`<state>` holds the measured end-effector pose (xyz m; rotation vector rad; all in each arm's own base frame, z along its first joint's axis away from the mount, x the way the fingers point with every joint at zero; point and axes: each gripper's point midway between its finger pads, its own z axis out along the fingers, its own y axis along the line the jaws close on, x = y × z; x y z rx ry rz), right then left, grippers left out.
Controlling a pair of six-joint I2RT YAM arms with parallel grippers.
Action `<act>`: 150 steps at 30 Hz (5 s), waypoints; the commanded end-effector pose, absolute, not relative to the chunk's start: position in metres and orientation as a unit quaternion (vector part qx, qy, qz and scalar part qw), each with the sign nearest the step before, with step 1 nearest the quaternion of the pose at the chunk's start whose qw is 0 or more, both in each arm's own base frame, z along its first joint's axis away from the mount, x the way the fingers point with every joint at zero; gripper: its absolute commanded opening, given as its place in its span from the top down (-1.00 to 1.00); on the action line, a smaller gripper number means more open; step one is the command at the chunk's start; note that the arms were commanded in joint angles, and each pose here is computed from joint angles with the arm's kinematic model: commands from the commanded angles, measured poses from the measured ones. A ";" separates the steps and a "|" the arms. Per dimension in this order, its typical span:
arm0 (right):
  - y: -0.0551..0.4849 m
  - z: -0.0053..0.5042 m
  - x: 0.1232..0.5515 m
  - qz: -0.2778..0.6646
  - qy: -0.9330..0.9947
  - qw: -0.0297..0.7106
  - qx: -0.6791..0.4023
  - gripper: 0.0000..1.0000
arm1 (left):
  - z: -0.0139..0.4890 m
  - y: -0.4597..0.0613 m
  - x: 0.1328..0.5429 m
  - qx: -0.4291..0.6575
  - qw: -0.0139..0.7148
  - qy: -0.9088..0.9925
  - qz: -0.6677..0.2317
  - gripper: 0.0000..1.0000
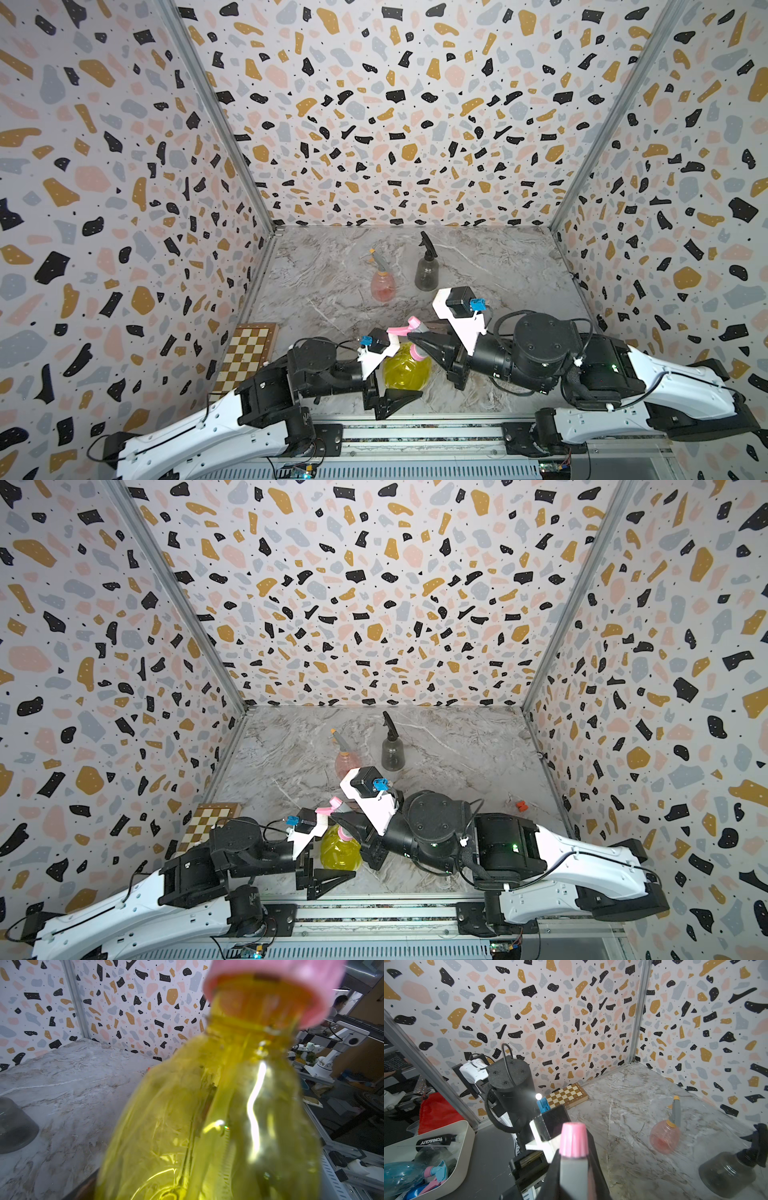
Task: Attach spray nozzles to spray bottles
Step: Screw the spray nozzle on the spray bottle, then place the spray bottle at the center of the board, then reset both arms
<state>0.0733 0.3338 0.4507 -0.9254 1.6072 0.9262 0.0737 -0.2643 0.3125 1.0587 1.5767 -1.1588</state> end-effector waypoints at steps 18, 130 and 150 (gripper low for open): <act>0.298 0.373 0.206 0.259 0.726 0.577 -0.269 1.00 | 0.324 -0.218 0.121 0.291 0.548 0.675 -0.399 -0.98; 0.114 0.277 0.315 0.129 0.762 0.622 0.126 -0.85 | 0.108 0.031 0.373 -0.088 0.544 0.823 0.138 -0.97; 0.036 0.271 0.341 -0.020 0.732 0.672 0.113 -1.00 | 0.102 0.030 0.367 -0.083 0.569 0.810 0.111 -0.97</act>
